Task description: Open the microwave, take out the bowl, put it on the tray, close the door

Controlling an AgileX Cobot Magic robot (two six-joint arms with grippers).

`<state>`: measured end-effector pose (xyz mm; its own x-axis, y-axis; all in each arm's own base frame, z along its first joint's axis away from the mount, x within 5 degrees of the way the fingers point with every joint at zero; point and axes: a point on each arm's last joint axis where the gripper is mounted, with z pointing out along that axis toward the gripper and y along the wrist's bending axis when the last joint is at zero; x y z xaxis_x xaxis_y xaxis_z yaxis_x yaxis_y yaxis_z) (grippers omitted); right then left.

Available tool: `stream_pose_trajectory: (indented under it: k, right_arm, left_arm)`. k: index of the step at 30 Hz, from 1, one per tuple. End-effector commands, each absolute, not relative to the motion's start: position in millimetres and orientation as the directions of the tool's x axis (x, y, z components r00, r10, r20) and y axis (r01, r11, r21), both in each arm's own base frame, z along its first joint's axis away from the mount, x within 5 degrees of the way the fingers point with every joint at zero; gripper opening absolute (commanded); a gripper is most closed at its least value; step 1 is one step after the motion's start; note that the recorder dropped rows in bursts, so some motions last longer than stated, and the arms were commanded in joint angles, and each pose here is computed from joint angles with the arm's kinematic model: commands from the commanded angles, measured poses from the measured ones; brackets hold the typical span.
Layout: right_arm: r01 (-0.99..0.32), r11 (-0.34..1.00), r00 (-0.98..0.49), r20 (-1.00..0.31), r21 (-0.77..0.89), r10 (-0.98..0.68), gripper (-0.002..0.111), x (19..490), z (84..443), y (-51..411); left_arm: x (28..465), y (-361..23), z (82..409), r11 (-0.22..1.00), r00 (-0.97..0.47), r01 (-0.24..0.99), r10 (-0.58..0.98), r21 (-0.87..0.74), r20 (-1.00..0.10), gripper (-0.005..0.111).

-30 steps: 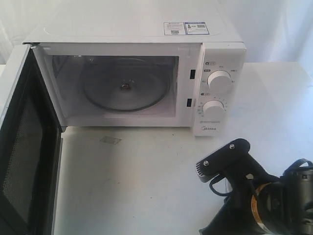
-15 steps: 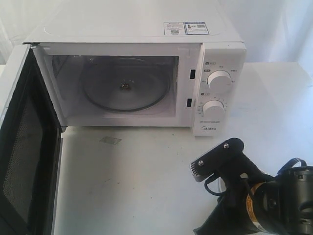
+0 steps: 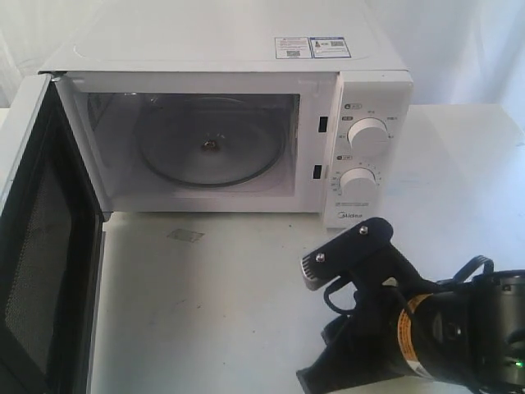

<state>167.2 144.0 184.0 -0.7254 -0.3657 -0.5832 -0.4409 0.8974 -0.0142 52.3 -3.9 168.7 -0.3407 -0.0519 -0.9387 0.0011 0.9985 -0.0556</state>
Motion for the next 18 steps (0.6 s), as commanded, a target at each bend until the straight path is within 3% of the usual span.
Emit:
stream_pose_trajectory:
  k: [1,5,10,18]
  right_arm:
    - [-0.417,0.906,-0.699,-0.662,0.072,-0.269,0.039,168.2,210.3,145.4]
    - [-0.423,0.898,-0.641,-0.740,0.119,-0.204,0.032,163.9,238.4,141.4]
    - [-0.448,0.877,-0.540,-0.834,0.171,-0.113,0.000,149.8,275.4,127.6]
    - [-0.587,0.803,-0.275,-0.958,0.106,-0.074,0.000,123.9,319.3,108.5]
  left_arm:
    - [52.2,-4.5,167.7,0.998,-0.341,0.007,-0.056,-0.062,-0.939,0.000]
    - [52.2,-4.5,167.7,0.998,-0.341,0.007,-0.056,-0.062,-0.939,0.000]
    - [52.2,-4.5,167.7,0.998,-0.341,0.007,-0.056,-0.062,-0.939,0.000]
    - [52.2,-4.5,167.7,0.998,-0.341,0.007,-0.056,-0.062,-0.939,0.000]
